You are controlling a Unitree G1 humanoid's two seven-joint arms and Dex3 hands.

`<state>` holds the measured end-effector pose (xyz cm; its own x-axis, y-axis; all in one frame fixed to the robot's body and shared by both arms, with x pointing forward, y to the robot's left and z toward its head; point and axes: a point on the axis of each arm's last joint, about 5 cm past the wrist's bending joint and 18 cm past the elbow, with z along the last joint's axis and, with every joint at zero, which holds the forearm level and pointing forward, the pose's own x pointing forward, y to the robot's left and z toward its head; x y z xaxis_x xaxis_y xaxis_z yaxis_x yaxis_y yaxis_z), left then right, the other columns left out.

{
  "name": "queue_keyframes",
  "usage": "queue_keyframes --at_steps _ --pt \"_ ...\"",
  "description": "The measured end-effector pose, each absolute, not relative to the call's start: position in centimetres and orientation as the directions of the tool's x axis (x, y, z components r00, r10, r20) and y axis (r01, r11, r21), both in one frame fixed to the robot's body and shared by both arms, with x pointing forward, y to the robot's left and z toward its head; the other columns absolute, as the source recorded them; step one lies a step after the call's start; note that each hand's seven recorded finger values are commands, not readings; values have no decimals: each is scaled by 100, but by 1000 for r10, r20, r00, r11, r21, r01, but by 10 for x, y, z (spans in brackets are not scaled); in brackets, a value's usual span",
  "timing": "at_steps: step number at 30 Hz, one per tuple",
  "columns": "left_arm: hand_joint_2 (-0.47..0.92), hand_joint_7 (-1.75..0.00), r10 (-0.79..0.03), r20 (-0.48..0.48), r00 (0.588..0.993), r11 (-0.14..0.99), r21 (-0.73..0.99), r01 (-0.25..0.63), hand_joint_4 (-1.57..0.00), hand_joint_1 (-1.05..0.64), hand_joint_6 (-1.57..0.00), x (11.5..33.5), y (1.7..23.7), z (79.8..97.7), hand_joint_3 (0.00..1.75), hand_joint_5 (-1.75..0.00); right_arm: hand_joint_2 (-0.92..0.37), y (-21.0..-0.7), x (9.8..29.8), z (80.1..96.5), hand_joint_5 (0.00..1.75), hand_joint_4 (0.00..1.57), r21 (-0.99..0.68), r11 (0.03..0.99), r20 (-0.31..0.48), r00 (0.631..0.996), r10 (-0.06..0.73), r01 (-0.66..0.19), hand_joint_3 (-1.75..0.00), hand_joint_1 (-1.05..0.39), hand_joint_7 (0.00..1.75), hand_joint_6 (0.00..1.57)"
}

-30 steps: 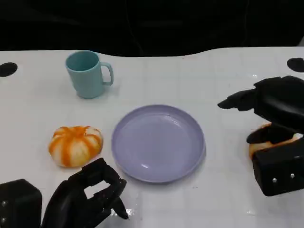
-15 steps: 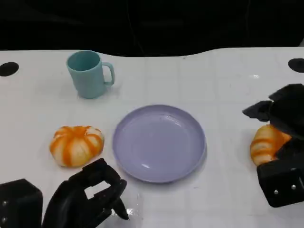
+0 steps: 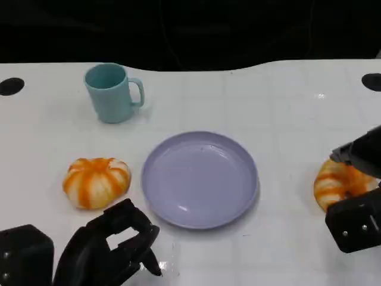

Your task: Grasp the bread from the table and place it into the plate.

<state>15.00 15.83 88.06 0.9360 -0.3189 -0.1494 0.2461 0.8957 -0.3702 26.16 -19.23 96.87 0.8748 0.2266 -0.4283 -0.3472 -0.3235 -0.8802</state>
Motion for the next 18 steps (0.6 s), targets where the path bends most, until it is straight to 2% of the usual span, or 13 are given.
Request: queue_keyframes --at_steps 8,18 --pt "92 -164 -320 -149 936 895 -371 248 -73 -55 -61 150 158 881 27 -175 -78 -192 275 952 2 35 -857 -336 -470 860 200 -390 0 -44 0 38" --pt "92 -163 -323 -144 935 893 -372 251 -74 -56 -62 150 157 881 26 -175 -81 -190 296 935 5 48 -895 -251 -422 883 205 -369 -1 -30 3 47"
